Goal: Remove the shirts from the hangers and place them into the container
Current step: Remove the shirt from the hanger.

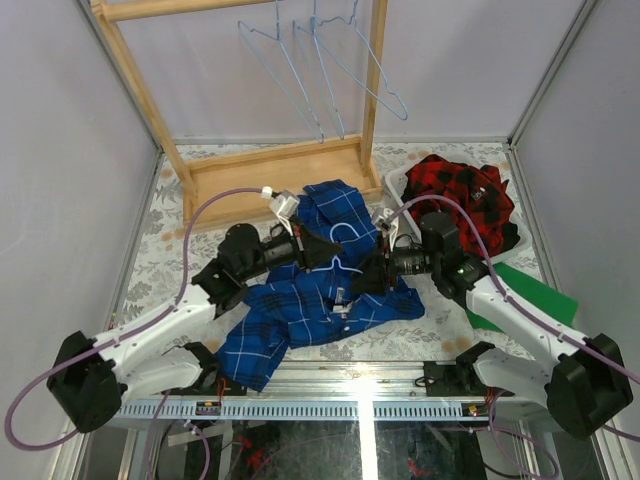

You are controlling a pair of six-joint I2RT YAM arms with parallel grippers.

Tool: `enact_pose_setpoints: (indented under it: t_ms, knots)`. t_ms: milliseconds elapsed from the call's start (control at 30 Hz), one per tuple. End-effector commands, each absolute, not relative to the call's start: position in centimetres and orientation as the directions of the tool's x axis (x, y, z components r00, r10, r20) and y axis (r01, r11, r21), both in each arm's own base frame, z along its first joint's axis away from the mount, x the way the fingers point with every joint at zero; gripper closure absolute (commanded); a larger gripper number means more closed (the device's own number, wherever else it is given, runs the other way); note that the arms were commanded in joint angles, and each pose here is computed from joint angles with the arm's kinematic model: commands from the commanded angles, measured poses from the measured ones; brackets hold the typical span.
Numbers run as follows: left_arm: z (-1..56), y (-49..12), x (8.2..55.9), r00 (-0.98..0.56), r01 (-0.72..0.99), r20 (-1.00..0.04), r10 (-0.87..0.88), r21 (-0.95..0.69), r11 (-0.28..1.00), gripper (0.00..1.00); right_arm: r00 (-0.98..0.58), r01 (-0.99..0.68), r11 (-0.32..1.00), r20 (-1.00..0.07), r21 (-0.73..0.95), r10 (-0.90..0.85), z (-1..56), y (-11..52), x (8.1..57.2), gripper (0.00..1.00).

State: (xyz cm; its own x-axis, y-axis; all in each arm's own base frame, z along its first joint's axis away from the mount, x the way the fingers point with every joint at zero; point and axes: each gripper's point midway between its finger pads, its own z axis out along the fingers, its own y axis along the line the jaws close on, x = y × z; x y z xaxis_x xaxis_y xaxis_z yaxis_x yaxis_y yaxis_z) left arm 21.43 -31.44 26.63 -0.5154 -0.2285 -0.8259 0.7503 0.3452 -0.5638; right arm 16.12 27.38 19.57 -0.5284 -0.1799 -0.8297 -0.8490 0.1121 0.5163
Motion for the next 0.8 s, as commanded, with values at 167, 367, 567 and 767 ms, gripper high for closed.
enact_pose_setpoints:
  t_ms: [167,367,567,767]
  knots:
    - [29.0,-25.3,23.1,-0.331,0.657,-0.902,-0.276,-0.431,0.618,1.00,-0.367,-0.801,0.504,-0.930,0.325,0.017,25.5,24.4,21.8,0.17]
    - [28.7,-23.6,23.5,-0.330,0.590,-0.901,-0.280,-0.429,0.684,1.00,-0.360,-0.792,0.530,-0.933,0.303,-0.005,25.2,23.7,21.5,0.12]
    - [29.0,-23.1,24.1,-0.333,0.537,-0.881,-0.335,-0.469,0.701,1.00,-0.416,-0.779,0.560,-0.901,0.282,-0.126,23.1,24.9,21.4,0.14]
    - [29.5,-23.2,23.9,-0.338,0.542,-0.875,-0.346,-0.481,0.689,1.00,-0.394,-0.745,0.637,-0.900,0.196,-0.184,22.3,25.7,22.5,0.14]
